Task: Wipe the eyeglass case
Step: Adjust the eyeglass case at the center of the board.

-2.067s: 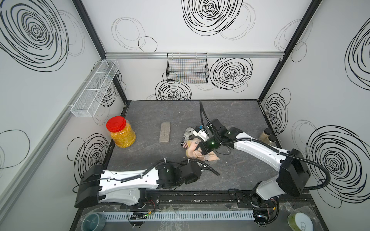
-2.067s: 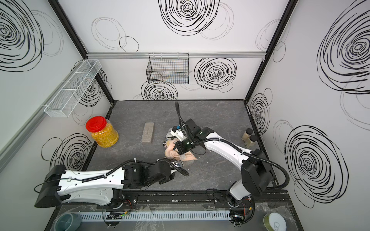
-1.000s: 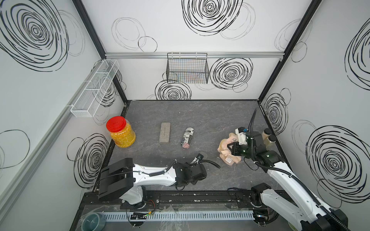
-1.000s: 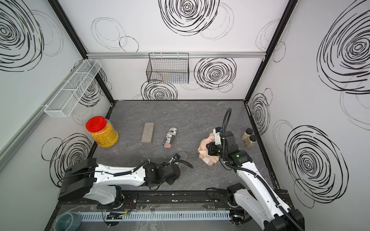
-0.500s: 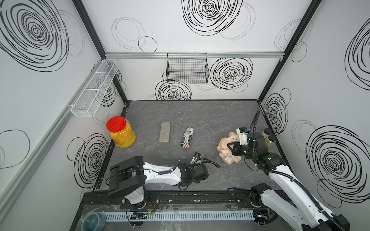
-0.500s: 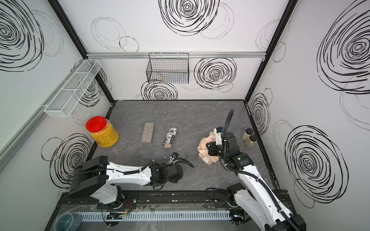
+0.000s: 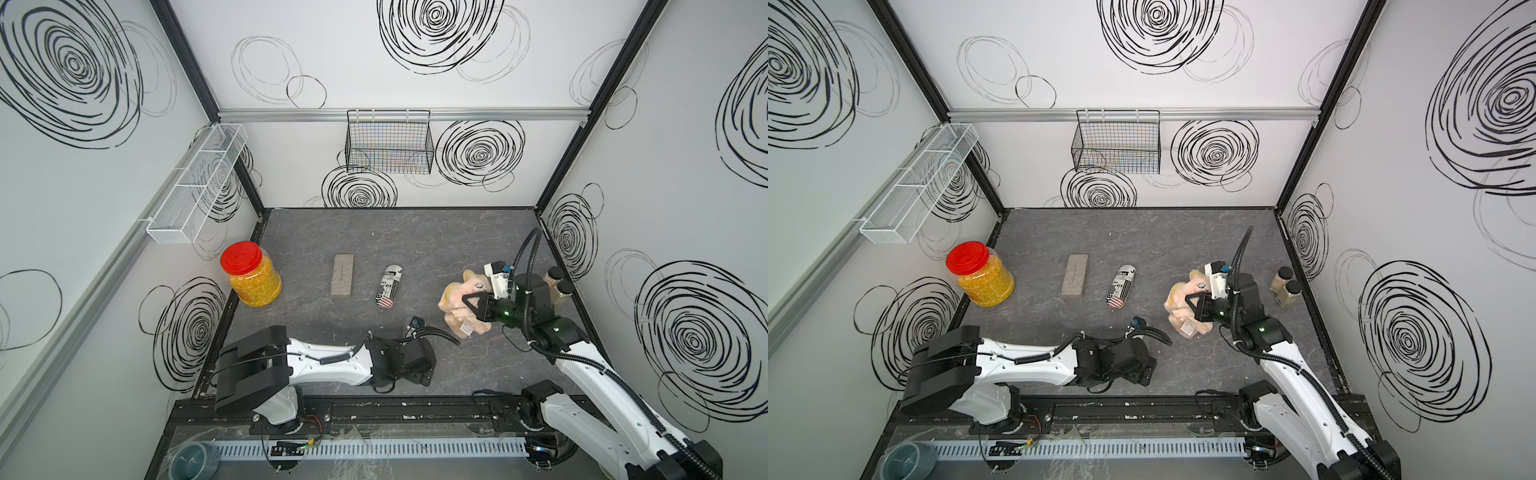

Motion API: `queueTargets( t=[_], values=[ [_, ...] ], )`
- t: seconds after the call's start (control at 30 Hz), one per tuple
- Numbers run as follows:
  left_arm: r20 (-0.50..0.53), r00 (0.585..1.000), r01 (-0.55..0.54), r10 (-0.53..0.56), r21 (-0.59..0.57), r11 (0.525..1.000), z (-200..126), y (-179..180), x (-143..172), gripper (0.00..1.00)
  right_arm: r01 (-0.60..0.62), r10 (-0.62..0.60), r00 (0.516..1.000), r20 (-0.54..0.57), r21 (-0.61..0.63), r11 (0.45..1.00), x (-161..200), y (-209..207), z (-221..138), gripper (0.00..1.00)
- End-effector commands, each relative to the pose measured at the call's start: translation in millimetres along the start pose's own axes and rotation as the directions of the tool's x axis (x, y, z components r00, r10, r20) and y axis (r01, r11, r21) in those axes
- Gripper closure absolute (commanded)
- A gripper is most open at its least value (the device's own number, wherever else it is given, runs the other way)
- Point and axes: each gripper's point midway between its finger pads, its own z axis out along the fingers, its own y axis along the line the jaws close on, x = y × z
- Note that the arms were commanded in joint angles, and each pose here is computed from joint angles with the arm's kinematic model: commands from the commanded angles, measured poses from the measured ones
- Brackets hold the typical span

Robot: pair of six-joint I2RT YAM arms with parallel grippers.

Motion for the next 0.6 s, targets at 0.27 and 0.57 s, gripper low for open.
queueTargets(
  t=[0.27, 0.57],
  values=[
    [0.087, 0.981, -0.192, 0.171, 0.46, 0.867, -28, -118, -27, 0.03, -0.004, -0.015, 0.991, 0.131, 0.148, 0.989, -36, -6, -37, 1.0],
    [0.249, 0.94, -0.322, 0.232, 0.433, 0.842, -63, -55, -61, 0.07, -0.055, 0.011, 0.983, 0.184, 0.235, 0.97, -41, -16, -54, 1.0]
  ],
)
